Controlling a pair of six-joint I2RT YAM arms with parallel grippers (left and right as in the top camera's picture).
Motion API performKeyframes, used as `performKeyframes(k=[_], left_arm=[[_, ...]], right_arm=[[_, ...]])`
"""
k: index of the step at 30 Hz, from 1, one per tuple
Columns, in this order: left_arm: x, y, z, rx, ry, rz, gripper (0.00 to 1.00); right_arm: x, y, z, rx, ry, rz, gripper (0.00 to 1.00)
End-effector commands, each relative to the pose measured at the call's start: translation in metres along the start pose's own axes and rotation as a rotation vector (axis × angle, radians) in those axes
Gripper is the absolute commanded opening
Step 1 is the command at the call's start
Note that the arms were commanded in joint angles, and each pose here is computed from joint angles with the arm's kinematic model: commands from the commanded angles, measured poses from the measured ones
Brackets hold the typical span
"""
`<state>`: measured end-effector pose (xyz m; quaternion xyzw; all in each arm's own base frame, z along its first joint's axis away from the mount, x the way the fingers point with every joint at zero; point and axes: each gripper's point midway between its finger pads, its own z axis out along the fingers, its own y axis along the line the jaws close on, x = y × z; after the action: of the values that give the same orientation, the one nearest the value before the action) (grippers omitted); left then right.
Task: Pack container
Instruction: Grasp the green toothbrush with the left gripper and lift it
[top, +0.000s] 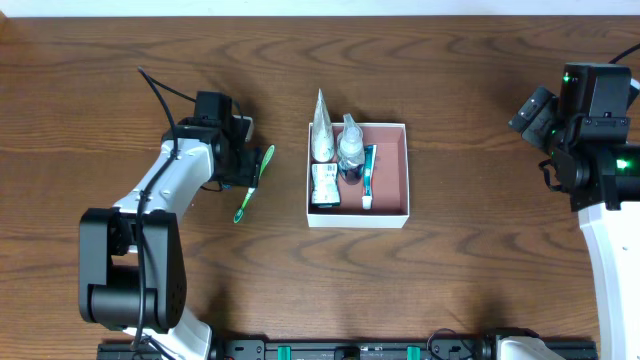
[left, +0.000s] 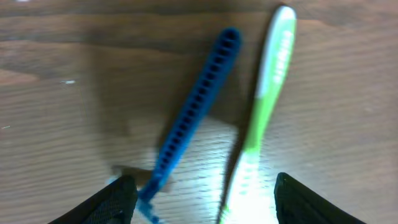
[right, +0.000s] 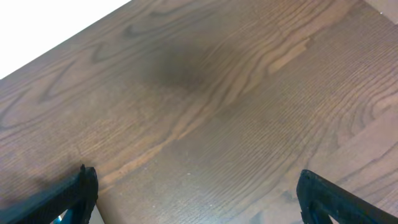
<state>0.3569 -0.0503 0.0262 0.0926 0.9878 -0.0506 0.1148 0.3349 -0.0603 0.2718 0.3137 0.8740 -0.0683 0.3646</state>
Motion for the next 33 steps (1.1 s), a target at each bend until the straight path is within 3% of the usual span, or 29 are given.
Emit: performKeyframes(k=[1, 9, 29, 32, 33], left_arm=[[0.007, -0.021, 0.003, 0.074, 0.025, 0.105, 0.72], [0.01, -0.039, 0.005, 0.075, 0.038, 0.222, 0.72], [0.031, -0.023, 0.04, 0.003, 0.148, 0.221, 0.72], [0.031, -0.023, 0.041, 0.003, 0.149, 0.22, 0.64], [0.031, -0.022, 0.041, 0.001, 0.149, 0.221, 0.57]], right_arm=[[-0.002, -0.002, -0.001, 0.008, -0.007, 0.017, 0.99], [-0.002, -0.002, -0.001, 0.008, -0.007, 0.017, 0.99], [-0.002, -0.002, -0.001, 0.008, -0.007, 0.017, 0.99], [-0.002, -0.002, -0.001, 0.008, -0.007, 0.017, 0.99], [-0.002, -0.002, -0.001, 0.008, -0.007, 0.017, 0.99]])
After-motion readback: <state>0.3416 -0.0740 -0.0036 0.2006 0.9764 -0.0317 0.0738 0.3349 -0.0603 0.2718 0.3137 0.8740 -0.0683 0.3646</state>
